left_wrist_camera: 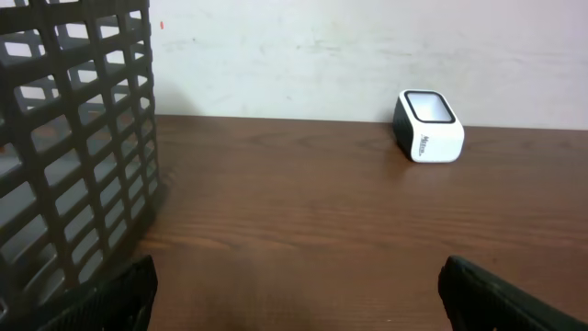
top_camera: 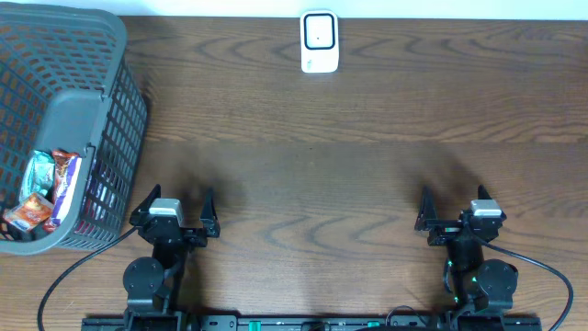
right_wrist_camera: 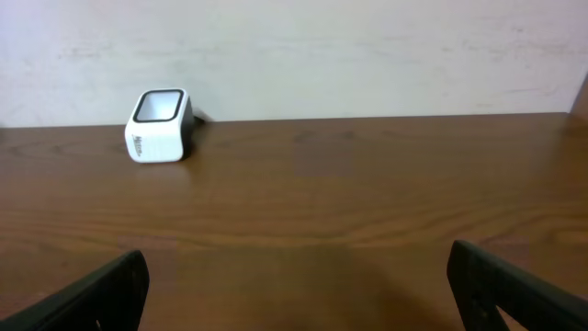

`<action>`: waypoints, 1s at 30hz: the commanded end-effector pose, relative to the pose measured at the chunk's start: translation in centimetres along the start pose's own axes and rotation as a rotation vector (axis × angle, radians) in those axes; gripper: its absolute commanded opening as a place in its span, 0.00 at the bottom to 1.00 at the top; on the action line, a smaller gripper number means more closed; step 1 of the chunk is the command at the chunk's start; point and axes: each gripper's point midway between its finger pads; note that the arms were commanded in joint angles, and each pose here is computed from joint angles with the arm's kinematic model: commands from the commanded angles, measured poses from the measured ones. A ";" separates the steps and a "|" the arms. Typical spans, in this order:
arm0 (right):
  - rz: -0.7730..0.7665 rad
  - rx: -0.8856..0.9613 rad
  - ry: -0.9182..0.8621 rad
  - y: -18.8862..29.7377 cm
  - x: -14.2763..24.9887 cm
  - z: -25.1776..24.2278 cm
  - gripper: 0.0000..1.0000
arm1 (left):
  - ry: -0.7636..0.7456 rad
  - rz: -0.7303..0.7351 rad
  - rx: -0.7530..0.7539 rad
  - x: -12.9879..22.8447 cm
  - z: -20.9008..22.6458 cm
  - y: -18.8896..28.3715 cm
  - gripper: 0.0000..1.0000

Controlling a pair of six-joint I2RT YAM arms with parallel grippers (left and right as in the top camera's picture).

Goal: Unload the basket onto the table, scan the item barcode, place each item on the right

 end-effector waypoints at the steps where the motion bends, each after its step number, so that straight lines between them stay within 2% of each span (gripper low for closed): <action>1: 0.000 0.018 0.011 0.0 0.1 -0.4 0.99 | 0.011 0.038 0.041 1.4 -0.8 -0.1 0.98; 5: 0.000 0.018 0.011 0.0 0.1 -0.4 0.99 | 0.018 0.035 0.043 1.3 -0.8 -0.1 0.98; 8: 0.000 0.018 0.011 0.0 0.1 -0.4 0.99 | 0.092 0.003 0.145 0.5 -2.5 0.1 0.98; 11: 0.000 0.018 0.011 0.0 0.1 -0.4 0.99 | 0.077 -0.079 0.278 -1.5 -4.6 0.6 0.98; 15: 0.000 0.018 0.011 0.0 0.1 -0.4 0.99 | -0.030 -0.390 0.457 -8.4 -7.2 3.4 0.98; 20: 0.000 0.018 0.011 0.0 0.1 -0.4 0.99 | -0.078 -0.713 0.450 -16.4 -6.7 8.0 0.98; 24: 0.000 0.018 0.011 0.0 0.1 -0.4 0.99 | -0.090 -0.846 0.349 -21.8 -4.9 11.0 0.98; 27: 0.000 0.018 0.011 0.0 0.1 -0.4 0.99 | -0.024 -0.839 0.195 -25.0 -2.0 11.1 0.98; 30: 0.000 0.018 0.011 0.0 0.1 -0.4 0.99 | -0.023 -0.631 0.160 -26.6 -1.0 8.6 0.97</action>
Point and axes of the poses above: each gripper's point midway between its finger pads, its own y axis back along the fingers, its own z axis along the line the jaws close on, x = y × z, and after that the axes turned 11 degrees about -y, right-handed
